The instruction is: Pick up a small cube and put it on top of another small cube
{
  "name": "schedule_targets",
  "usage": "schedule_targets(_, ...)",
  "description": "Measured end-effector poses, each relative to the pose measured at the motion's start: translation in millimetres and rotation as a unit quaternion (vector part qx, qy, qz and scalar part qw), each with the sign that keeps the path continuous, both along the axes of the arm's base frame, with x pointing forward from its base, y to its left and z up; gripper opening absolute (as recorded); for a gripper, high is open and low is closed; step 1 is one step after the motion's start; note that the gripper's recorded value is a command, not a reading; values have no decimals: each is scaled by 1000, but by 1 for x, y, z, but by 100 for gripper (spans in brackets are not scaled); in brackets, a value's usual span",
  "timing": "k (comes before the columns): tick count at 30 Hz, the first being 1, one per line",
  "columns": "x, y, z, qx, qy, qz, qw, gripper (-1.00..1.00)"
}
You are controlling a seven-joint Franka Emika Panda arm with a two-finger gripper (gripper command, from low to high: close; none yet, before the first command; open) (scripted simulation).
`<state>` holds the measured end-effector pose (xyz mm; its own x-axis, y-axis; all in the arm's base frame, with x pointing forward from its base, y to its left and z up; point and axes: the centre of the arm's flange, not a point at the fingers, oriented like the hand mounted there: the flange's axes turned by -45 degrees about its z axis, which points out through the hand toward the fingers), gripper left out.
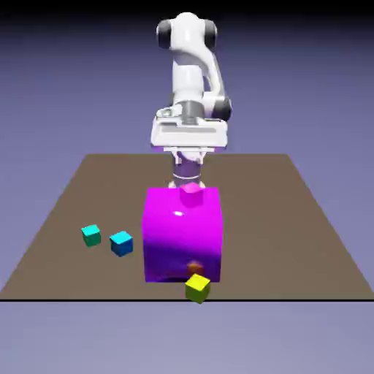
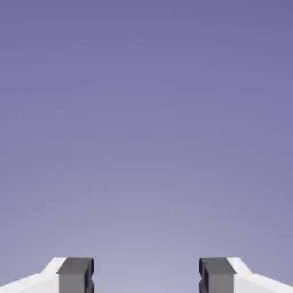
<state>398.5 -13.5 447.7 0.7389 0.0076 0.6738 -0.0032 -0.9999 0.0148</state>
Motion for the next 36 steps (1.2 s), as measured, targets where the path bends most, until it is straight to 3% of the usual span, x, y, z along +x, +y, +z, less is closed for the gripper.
schedule_targets(6, 26, -98, -59, 49, 138, -118, 982, 0)
schedule_targets(11, 21, -183, -115, 100, 243, -212, 941, 0)
schedule_targets(18, -29, -295, -197, 185, 371, -333, 847, 0)
schedule_targets(24, -101, -369, -264, 262, 457, -415, 742, 0)
schedule_targets(28, -108, -357, -317, 262, 457, -415, 742, 0)
schedule_targets(29, -111, -353, -330, 262, 457, -415, 742, -100)
schedule_targets(31, -111, -353, -331, 263, 457, -415, 742, -100)
schedule_targets(36, -91, -351, -253, 267, 453, -423, 738, -100)
